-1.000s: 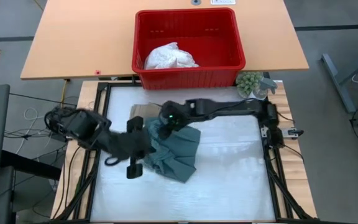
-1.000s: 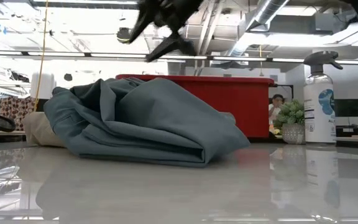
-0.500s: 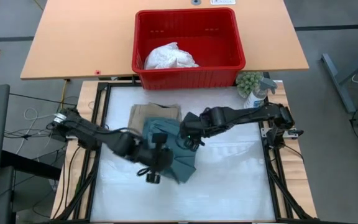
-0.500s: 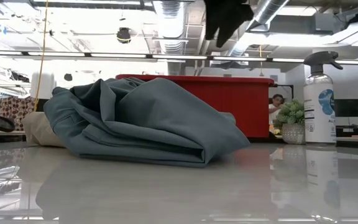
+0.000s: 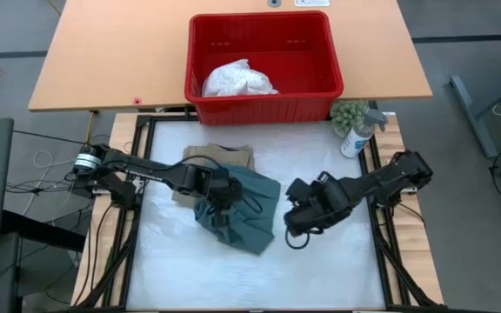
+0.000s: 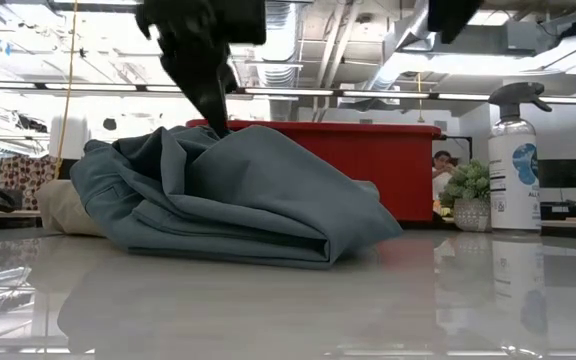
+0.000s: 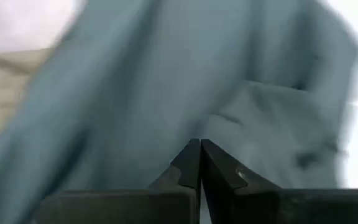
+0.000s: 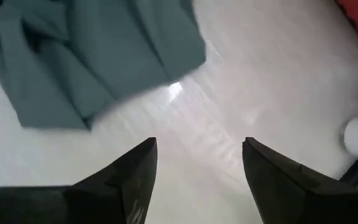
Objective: Fold Laundry from Bin
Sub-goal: Fold the blue pants in the red bin
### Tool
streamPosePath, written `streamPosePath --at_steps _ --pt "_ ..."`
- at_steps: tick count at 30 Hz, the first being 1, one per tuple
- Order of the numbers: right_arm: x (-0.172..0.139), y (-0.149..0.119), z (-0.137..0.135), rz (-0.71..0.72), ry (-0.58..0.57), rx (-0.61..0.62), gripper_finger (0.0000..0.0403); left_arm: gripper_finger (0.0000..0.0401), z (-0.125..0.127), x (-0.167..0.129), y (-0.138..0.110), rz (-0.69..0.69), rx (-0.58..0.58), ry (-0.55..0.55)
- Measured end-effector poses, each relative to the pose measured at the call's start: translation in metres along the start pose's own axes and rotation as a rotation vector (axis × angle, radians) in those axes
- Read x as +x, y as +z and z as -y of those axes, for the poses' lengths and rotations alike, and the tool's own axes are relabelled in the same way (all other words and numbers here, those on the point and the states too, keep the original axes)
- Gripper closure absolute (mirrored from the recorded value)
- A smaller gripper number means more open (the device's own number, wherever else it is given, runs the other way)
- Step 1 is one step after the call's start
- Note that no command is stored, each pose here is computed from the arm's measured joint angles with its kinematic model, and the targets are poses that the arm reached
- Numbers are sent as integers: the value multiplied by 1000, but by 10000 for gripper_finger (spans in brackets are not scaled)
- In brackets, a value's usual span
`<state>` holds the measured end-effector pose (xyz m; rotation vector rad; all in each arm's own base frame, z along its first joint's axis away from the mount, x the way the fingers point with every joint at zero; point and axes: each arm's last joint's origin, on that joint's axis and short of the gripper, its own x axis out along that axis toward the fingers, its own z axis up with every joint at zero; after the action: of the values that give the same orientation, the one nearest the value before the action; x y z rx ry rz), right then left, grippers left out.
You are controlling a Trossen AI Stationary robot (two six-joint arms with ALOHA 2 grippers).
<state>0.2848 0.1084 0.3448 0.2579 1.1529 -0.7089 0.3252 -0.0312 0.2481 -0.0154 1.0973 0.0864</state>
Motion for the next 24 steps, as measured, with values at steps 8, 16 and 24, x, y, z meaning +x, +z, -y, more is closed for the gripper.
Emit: streamPosePath --at_steps 8,16,24 --pt "4 -26 5 -16 -32 96 149 401 -14 1 0 -44 -90 -151" --pt "-2 -41 -3 -9 -12 77 149 401 -3 -1 -9 -154 -78 -335" --pt "-12 -60 -11 4 20 59 150 401 35 -12 -26 -233 -43 -427"
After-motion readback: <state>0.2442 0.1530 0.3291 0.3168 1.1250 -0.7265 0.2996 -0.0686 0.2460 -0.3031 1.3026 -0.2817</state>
